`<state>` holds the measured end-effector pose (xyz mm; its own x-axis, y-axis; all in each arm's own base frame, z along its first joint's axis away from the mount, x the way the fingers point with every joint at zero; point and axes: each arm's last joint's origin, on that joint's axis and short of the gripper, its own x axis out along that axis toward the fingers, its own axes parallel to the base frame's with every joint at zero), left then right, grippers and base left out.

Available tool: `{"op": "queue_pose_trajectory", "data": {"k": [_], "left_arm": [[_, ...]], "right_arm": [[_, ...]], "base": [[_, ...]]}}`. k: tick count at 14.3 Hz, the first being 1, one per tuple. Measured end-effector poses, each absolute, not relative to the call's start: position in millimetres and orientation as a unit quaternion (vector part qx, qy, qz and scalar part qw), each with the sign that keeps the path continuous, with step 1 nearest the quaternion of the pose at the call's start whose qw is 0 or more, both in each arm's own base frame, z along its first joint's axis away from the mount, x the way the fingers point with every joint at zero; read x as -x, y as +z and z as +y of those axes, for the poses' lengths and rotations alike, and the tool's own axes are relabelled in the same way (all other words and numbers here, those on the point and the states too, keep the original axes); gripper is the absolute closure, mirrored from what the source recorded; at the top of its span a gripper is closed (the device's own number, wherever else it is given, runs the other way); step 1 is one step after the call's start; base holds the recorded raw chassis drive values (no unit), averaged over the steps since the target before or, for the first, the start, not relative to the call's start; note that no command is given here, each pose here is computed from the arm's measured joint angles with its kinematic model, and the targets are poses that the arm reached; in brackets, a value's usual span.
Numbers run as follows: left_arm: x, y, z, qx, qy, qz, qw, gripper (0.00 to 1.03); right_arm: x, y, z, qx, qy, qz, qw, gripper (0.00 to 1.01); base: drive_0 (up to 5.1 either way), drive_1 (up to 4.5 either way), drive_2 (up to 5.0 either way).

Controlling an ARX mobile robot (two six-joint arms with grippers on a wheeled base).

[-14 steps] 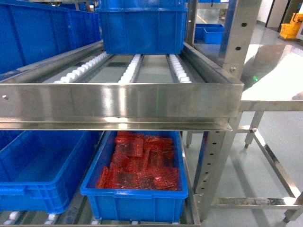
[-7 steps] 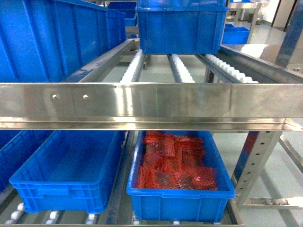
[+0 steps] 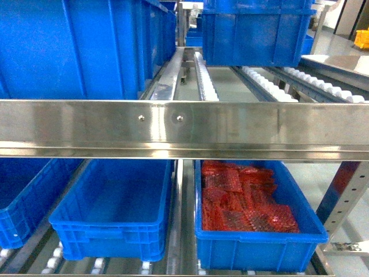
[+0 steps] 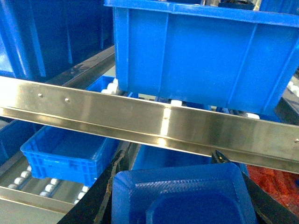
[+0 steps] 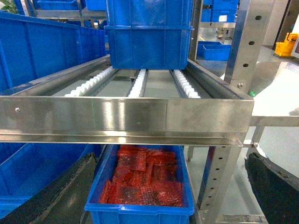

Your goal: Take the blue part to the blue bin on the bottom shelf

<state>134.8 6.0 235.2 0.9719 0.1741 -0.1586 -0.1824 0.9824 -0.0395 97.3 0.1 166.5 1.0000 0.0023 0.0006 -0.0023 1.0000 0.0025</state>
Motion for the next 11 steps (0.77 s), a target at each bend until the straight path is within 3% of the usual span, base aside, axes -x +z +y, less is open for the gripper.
{"op": "queue_pose_trajectory", "data": {"k": [11], "left_arm": [[-135.0, 235.2, 6.0, 0.027, 0.088, 0.077, 0.993, 0.59]], "right_arm": [[-97.3, 166.6, 0.0, -0.001, 0.0, -0.001, 1.0, 0.03]], "base": [[0.0, 0.0, 0.0]]}}
